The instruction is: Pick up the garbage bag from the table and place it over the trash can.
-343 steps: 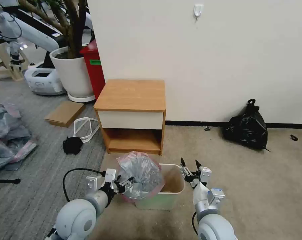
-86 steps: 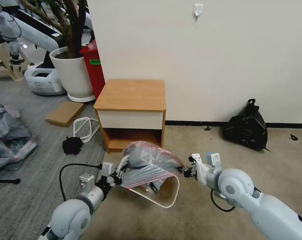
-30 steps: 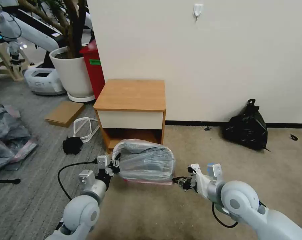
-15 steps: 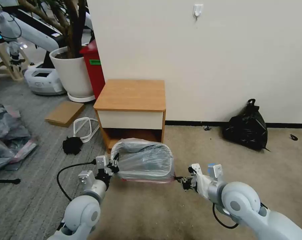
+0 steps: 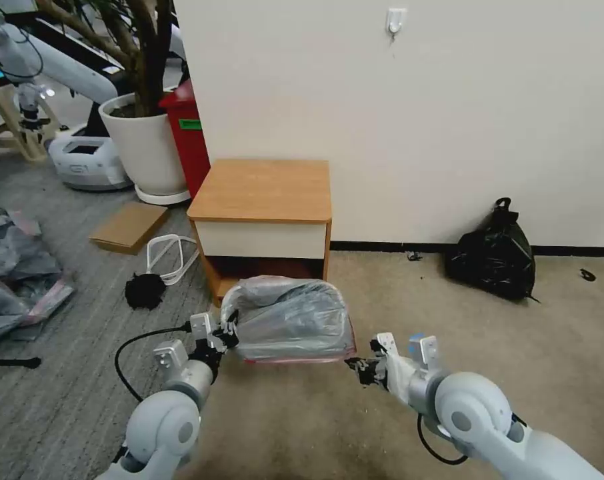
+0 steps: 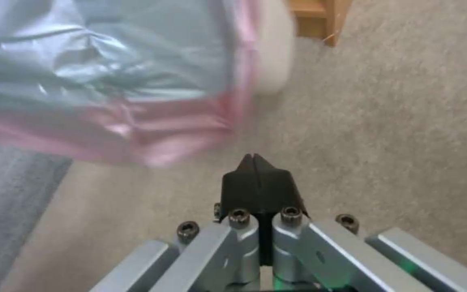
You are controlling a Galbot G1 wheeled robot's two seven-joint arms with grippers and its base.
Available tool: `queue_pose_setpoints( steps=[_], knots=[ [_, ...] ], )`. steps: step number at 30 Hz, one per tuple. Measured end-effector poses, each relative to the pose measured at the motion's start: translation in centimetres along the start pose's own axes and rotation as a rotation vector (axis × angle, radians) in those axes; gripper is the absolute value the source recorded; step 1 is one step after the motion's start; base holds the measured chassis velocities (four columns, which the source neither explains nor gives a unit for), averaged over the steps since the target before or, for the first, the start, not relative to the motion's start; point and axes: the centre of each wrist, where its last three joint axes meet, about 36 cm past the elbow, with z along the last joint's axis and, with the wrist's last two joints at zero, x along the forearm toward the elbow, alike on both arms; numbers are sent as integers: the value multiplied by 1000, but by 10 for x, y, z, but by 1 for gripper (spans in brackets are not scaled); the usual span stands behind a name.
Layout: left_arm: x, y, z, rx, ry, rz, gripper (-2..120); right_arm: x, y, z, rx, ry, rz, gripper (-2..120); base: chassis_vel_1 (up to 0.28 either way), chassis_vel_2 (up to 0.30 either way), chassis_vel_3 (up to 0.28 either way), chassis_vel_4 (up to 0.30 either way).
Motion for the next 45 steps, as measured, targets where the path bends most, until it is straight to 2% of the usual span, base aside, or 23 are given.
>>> queue_pose_setpoints(
  steps=[5,7,8,9,11,12,13,16,18,20,22,26,27,30,34,40,45],
  knots=[
    [-3,8,-9,2,-17,-22,3,4,-2,15,45,-4,-8,2,0,0,0,0],
    [-5,12,-15,2,-28,-27,3,3,-8,20,30,-38,-63,10,0,0,0,0],
    [-6,16,-20,3,-39,-29,3,2,-14,23,-6,-79,-139,17,0,0,0,0],
    [-6,16,-20,3,-39,-29,3,2,-14,23,-6,-79,-139,17,0,0,0,0],
    [-6,19,-25,1,-44,-32,3,1,-22,26,-37,-102,-220,25,0,0,0,0],
    [-6,20,-27,-2,-45,-33,3,-4,-31,32,-62,-122,-303,32,0,0,0,0],
    [-6,20,-27,-2,-45,-33,3,-4,-31,32,-62,-122,-303,32,0,0,0,0],
    [-3,21,-31,-3,-52,-31,3,-14,-45,38,-123,-144,-422,45,0,0,0,0],
    [-2,21,-31,-2,-52,-30,3,-18,-47,39,-139,-148,-433,48,0,0,0,0],
    [0,21,-30,-3,-50,-29,3,-28,-50,38,-176,-157,-457,60,0,0,0,0],
    [1,20,-31,-3,-49,-28,3,-32,-51,38,-192,-161,-466,64,0,0,0,0],
    [6,19,-31,-10,-44,-22,3,-45,-57,37,-262,-184,-519,84,0,0,0,0],
    [6,19,-31,-10,-44,-22,3,-45,-57,37,-262,-184,-519,84,0,0,0,0],
    [5,20,-33,-17,-47,-21,3,-46,-57,37,-277,-190,-544,96,0,0,0,0],
    [4,20,-33,-18,-46,-21,3,-47,-53,32,-292,-203,-565,105,0,0,0,0],
    [4,20,-31,-13,-41,-21,3,-51,-49,25,-319,-215,-560,113,0,0,0,0],
    [5,20,-30,-14,-39,-21,3,-53,-48,23,-332,-216,-548,113,0,0,0,0]
  ],
)
